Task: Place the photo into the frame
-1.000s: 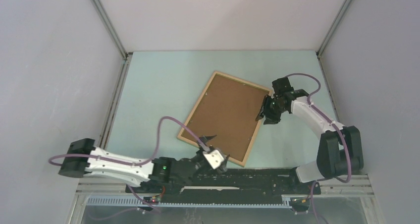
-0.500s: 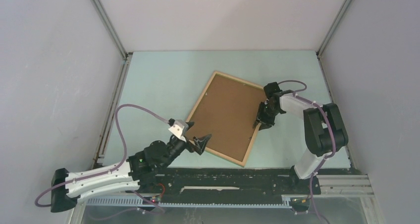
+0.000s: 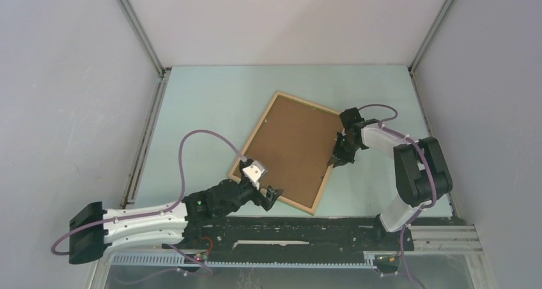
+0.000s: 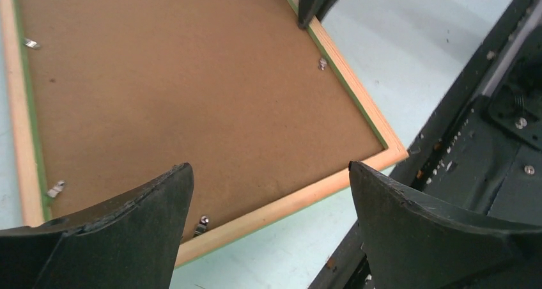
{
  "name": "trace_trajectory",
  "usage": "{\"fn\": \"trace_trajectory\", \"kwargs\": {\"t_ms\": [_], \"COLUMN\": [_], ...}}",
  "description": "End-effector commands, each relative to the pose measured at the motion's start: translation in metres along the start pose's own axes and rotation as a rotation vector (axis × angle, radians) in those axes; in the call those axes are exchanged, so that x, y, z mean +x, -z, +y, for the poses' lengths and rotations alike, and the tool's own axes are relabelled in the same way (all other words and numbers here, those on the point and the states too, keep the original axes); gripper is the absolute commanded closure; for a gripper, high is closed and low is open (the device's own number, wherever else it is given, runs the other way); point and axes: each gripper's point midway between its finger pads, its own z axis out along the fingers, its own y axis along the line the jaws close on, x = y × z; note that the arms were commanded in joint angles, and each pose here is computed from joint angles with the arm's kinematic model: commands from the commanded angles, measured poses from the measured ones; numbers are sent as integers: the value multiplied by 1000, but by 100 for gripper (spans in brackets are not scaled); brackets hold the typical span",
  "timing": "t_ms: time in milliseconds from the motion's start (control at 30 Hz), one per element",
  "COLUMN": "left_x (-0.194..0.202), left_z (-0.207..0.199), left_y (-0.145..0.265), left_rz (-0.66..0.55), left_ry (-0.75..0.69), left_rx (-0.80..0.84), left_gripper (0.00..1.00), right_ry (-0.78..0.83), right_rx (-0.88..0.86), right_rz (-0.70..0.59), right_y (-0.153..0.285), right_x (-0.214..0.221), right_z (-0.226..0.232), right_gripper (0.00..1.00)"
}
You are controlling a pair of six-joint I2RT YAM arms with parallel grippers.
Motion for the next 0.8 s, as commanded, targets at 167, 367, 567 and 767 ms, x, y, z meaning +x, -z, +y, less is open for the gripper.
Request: {"fn": "trace_trajectory", "kwargs": {"t_ms": [167, 367, 567, 767], "left_x": [18, 39, 54, 51], "left_z": [-40, -50, -73, -65], "left_y": [-12, -17, -17, -30], "left_rz": [96, 145, 155, 132], "left_ry": [-99, -236, -421, -652], "left_rx": [216, 195, 216, -13], "left_gripper": [0, 0, 0, 0], "right_ry": [-51, -230, -283, -295], "right_rx": [-117, 12, 22, 50], "right_rz": [-9, 9, 33, 69], "right_y": [20, 30, 43, 54], "right_x": [2, 4, 2, 0], "right_z": [28, 18, 27, 31], "right_gripper": [100, 100, 100, 100]}}
